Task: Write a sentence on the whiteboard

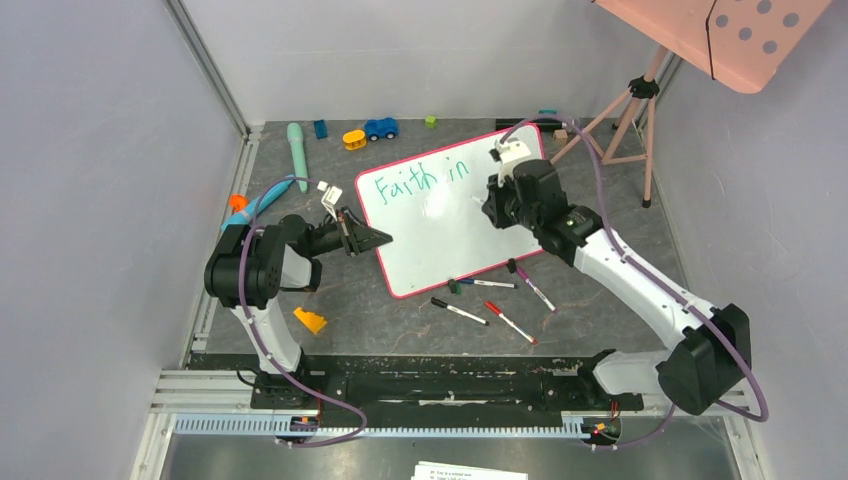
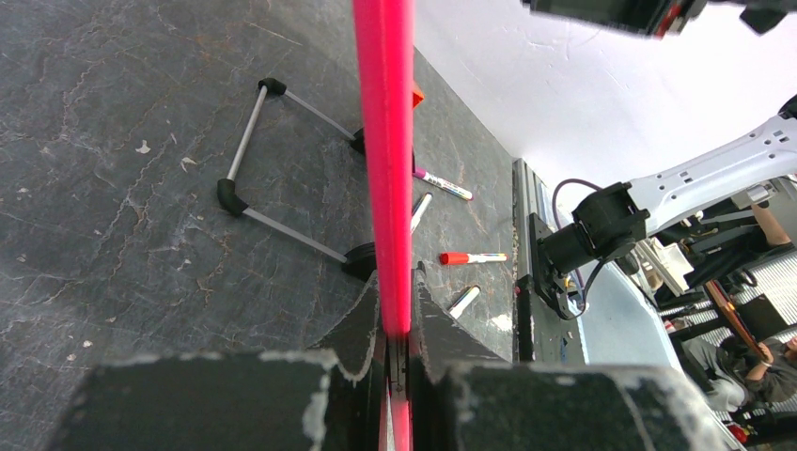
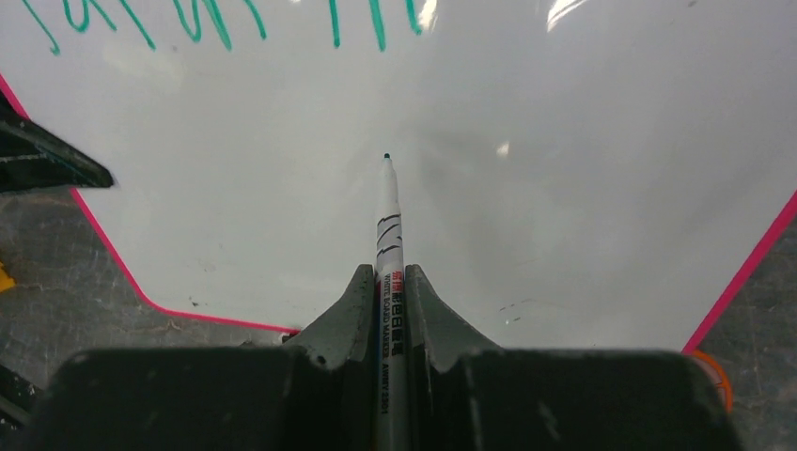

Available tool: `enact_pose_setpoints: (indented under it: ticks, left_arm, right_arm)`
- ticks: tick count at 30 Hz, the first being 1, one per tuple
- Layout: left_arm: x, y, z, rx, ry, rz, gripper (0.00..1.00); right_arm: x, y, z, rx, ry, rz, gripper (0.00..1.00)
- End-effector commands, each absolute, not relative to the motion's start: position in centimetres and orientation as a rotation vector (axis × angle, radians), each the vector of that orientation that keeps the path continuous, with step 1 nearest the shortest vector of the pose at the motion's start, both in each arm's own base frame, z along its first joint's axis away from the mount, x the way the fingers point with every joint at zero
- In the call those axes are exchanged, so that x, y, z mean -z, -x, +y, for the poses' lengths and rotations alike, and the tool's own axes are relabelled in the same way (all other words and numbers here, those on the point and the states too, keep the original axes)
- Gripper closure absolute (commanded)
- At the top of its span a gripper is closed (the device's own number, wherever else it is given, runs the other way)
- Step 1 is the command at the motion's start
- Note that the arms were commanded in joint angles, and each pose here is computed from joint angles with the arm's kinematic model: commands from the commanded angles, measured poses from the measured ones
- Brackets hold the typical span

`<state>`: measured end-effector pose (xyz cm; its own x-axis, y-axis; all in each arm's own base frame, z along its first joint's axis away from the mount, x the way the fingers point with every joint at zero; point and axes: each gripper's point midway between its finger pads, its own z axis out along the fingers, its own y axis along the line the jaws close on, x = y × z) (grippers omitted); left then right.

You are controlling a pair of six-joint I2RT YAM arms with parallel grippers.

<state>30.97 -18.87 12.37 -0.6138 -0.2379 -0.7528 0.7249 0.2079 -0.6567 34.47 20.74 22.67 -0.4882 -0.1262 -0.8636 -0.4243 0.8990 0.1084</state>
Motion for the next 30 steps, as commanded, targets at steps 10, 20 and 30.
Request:
enact_pose_setpoints:
  ticks: [10,20,30]
  left_arm:
    - [-12.5,-29.1,-19.5,1.476,-0.675,1.586,0.98]
    - [-12.5,-28.9,-19.7,1.484,-0.694,1.583,0.98]
    - [-12.6,-28.6,-19.7,1.448,-0.693,1.568,0.98]
  right_arm:
    - [-20.6,-29.4,24.2,-0.438,0.464,1.922,1.0]
    - [-20.8,-29.0,25.1,-0.46,0.488,1.896,1.0]
    - [-21.3,-29.2,24.7,-0.447,0.435,1.891,1.0]
